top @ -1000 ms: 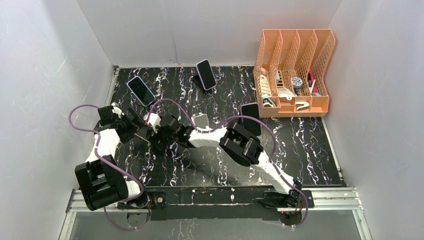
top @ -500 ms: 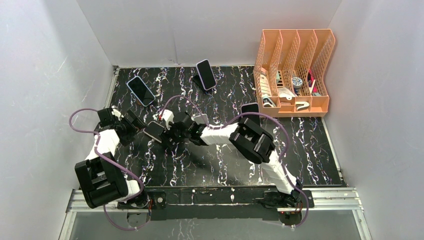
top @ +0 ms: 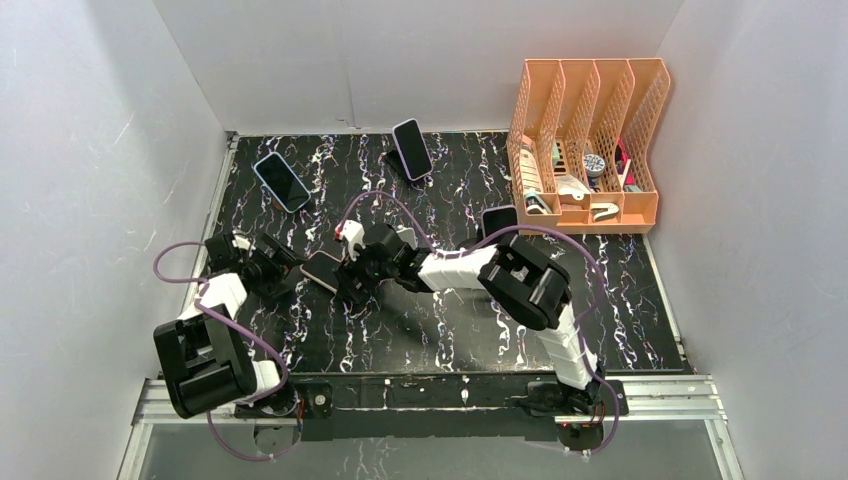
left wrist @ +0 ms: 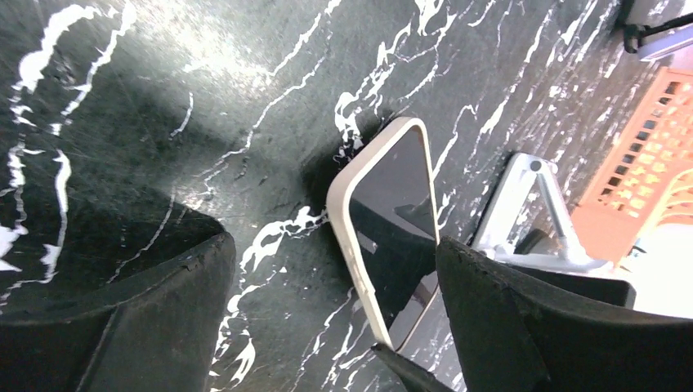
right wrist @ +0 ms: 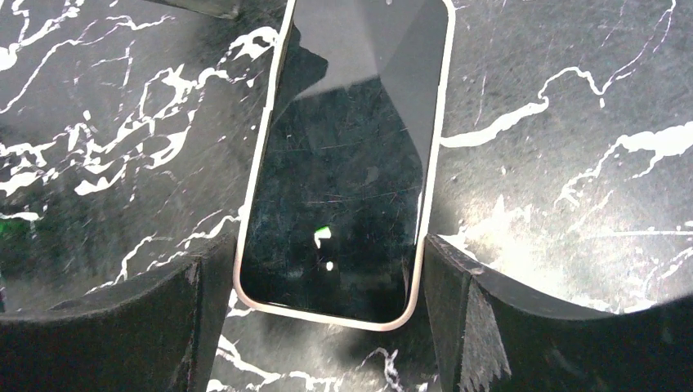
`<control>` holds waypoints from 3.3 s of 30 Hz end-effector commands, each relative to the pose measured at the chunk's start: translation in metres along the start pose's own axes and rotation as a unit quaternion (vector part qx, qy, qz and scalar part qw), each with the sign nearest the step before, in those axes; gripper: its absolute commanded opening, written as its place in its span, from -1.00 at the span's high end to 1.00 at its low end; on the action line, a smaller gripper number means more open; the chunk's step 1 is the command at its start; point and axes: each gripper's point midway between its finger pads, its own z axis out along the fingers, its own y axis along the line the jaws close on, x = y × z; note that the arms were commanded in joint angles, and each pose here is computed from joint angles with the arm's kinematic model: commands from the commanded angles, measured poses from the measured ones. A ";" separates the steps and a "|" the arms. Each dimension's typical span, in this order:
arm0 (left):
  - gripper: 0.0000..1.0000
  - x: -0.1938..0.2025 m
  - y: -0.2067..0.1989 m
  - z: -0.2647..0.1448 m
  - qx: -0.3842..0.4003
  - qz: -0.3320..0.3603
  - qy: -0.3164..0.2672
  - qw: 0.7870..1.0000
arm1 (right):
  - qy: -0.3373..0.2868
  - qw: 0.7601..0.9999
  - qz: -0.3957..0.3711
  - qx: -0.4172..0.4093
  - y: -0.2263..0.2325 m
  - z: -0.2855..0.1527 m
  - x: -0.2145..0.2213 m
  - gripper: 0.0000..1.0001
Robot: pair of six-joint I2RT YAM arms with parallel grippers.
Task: Place the phone on the phone stand
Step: Pick up the phone at the center of the board.
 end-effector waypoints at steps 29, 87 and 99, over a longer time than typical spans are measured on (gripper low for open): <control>-0.13 0.055 -0.041 0.003 0.165 -0.087 0.100 0.977 | -0.032 0.981 -0.069 -0.181 0.072 -0.056 0.000 -0.34; 0.37 0.089 -0.061 -0.028 0.131 0.076 0.184 0.971 | 0.043 0.986 -0.082 -0.140 0.018 -0.065 0.048 -0.41; 1.00 0.098 -0.068 -0.027 0.145 0.100 0.208 0.962 | 0.046 0.986 -0.082 -0.138 0.015 -0.067 0.050 -0.50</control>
